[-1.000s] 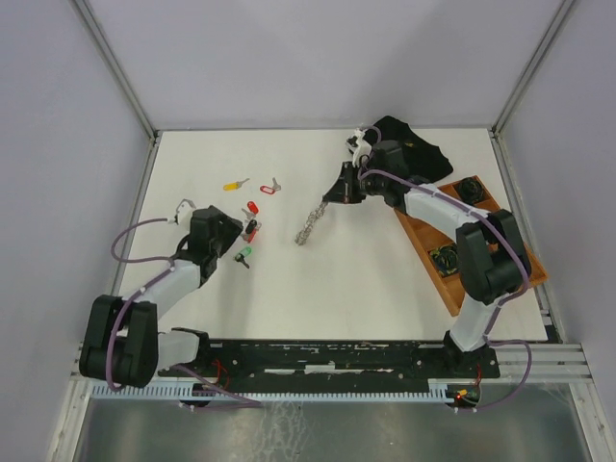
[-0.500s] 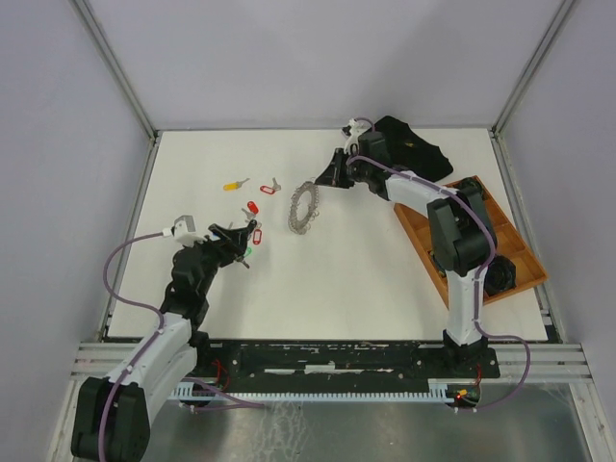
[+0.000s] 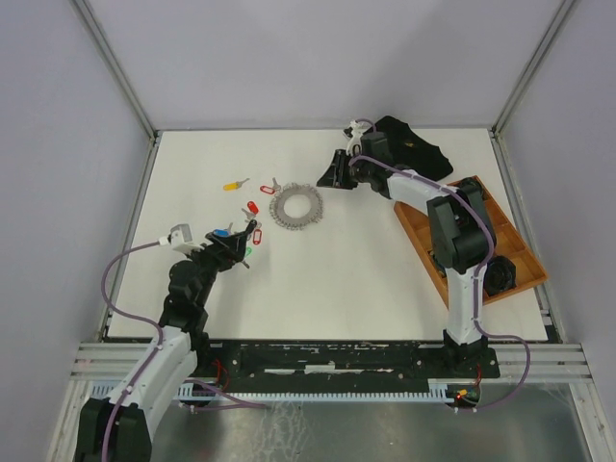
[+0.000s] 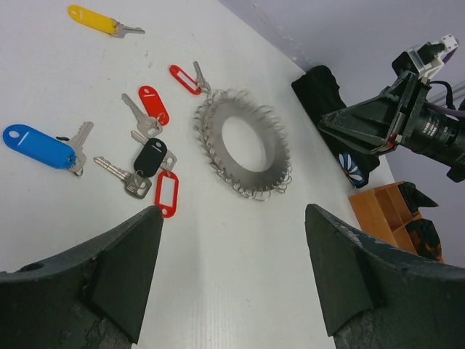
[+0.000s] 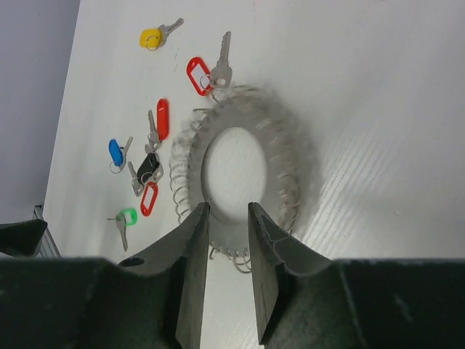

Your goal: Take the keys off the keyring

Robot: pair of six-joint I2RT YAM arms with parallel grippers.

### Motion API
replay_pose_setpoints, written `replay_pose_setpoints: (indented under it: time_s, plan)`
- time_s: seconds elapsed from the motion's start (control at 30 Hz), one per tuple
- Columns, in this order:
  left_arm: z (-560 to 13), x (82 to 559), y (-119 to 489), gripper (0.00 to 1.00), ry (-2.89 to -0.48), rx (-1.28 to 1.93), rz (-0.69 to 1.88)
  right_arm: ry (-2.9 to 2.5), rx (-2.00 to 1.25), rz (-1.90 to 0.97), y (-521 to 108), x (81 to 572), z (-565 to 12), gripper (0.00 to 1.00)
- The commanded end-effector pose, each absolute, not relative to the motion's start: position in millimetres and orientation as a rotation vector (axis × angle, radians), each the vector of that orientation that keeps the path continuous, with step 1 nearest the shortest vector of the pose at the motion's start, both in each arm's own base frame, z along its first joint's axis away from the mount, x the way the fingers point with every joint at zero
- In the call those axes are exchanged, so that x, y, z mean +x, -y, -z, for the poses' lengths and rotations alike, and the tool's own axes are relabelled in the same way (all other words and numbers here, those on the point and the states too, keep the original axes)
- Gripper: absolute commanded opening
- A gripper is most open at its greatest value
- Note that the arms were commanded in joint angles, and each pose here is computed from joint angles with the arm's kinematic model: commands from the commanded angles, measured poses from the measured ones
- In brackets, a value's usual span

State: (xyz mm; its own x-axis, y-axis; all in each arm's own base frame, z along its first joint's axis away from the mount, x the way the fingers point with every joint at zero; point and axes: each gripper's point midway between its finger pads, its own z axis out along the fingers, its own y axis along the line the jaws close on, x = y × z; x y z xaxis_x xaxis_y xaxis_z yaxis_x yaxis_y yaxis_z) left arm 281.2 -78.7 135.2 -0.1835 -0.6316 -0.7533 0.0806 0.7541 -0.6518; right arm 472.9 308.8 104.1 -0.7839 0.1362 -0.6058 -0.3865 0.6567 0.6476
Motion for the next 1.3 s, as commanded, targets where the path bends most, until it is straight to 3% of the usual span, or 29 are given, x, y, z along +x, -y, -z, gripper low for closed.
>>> replay_pose_setpoints:
  time_s: [0.0,0.13,0.37,0.63,0.7,0.77,0.83,1.1,1.27]
  plan:
    - [-152,279,78,0.85,-1.562,-0.4,0.684,-2.122,-0.308,-1.094,-305,477,-148,0.38]
    - [-153,276,79,0.87,-1.545,-0.388,0.694,-2.073,-0.416,-1.111,-301,467,-169,0.4]
    - [-153,275,83,0.99,-1.543,-0.369,0.715,-1.976,-0.741,-1.065,-289,426,-207,0.42]
    - [-147,279,86,0.99,-1.588,-0.38,0.722,-1.795,-1.068,-0.667,-235,387,-255,0.54]
    - [-149,280,88,0.99,-1.598,-0.37,0.728,-1.734,-1.079,-0.541,-218,380,-275,0.63]
    - [-158,280,96,0.99,-1.608,-0.336,0.761,-1.696,-1.043,-0.457,-200,373,-293,0.86]
    - [-175,276,105,0.99,-1.597,-0.312,0.824,-1.666,-0.993,-0.434,-185,364,-310,0.99]
    - [-273,247,109,0.99,-1.518,-0.212,0.858,-1.623,-0.616,-0.544,-142,317,-384,0.99]
    - [-341,220,104,0.99,-1.462,-0.099,0.796,-1.613,-0.567,-0.514,-128,293,-416,0.99]
